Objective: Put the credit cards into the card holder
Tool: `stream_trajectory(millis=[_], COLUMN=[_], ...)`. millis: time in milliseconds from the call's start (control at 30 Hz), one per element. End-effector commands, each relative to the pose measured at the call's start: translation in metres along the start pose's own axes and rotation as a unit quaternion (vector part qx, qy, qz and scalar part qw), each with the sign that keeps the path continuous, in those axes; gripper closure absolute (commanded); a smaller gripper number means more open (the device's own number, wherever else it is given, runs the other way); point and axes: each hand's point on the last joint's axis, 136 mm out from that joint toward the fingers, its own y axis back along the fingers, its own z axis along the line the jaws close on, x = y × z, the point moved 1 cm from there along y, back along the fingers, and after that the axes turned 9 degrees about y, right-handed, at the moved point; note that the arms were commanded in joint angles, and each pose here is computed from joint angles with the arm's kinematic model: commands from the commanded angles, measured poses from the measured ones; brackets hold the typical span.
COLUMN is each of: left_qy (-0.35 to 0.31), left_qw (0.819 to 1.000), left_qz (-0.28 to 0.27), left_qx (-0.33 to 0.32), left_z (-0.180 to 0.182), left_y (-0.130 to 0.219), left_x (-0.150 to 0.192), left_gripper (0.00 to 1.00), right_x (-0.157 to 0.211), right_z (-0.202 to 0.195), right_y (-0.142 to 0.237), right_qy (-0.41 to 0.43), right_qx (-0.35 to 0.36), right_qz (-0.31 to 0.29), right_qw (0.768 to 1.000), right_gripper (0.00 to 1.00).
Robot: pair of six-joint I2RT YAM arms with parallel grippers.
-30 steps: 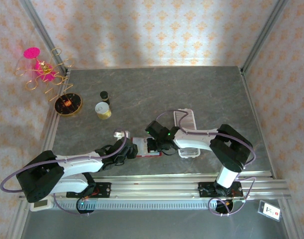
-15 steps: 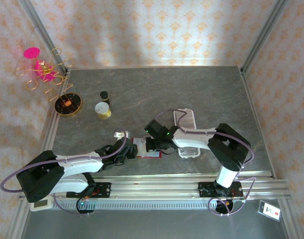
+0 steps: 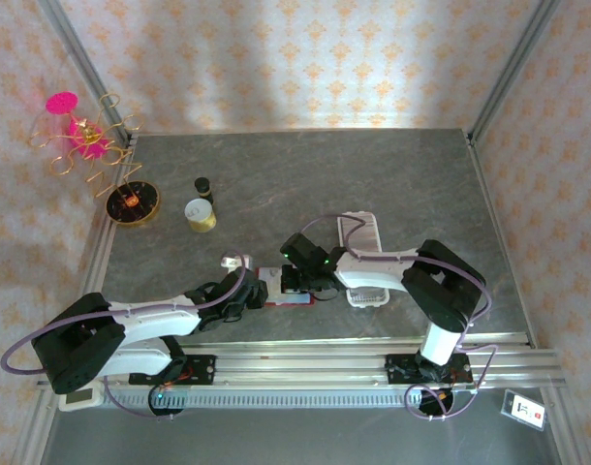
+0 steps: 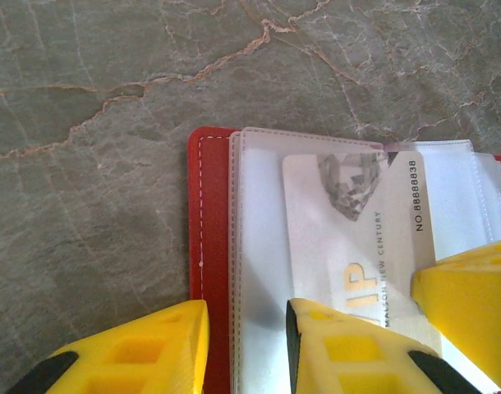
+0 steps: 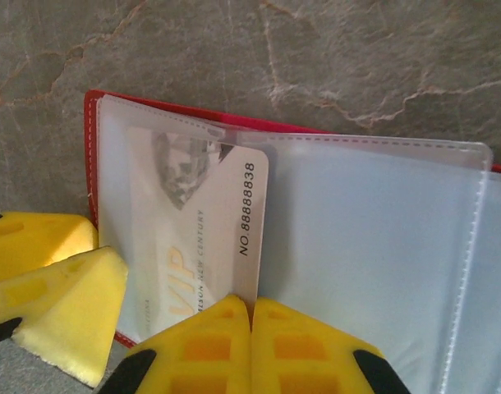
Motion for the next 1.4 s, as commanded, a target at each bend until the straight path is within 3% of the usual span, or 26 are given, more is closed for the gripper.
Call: stream_trajectory(millis=[0, 567, 933, 1367], left_qy=[-0.001, 0.004, 0.0, 0.01], left_qw=[0.998, 0.998, 0.999, 1.0], left_qz=[0.062, 0.059, 0.05, 0.024], left_qx=[-0.017, -0.007, -0.013, 0.003], left_z=[0.019, 0.015, 0.014, 0.007], left_y=[0.0, 0.002, 0.003, 0.013], left_x=[0.031, 0.029, 0.024, 0.013], left_gripper=[0.7, 0.7, 0.7, 0.7], right_x=[-0.011, -0.005, -0.009, -0.01], right_z=[-0.004, 0.015, 0.017, 0.015], right_y=[0.009, 0.003, 0.002, 0.008], right_qy=[-0.022, -0.008, 0.001, -0.005], right_qx=[0.01, -0.031, -0.027, -0.022], right_qz=[-0.042, -0.024, -0.029, -0.04], right_qw=[0.999, 0.999, 0.999, 0.999], right_gripper=[1.0, 1.0, 0.86, 0.77])
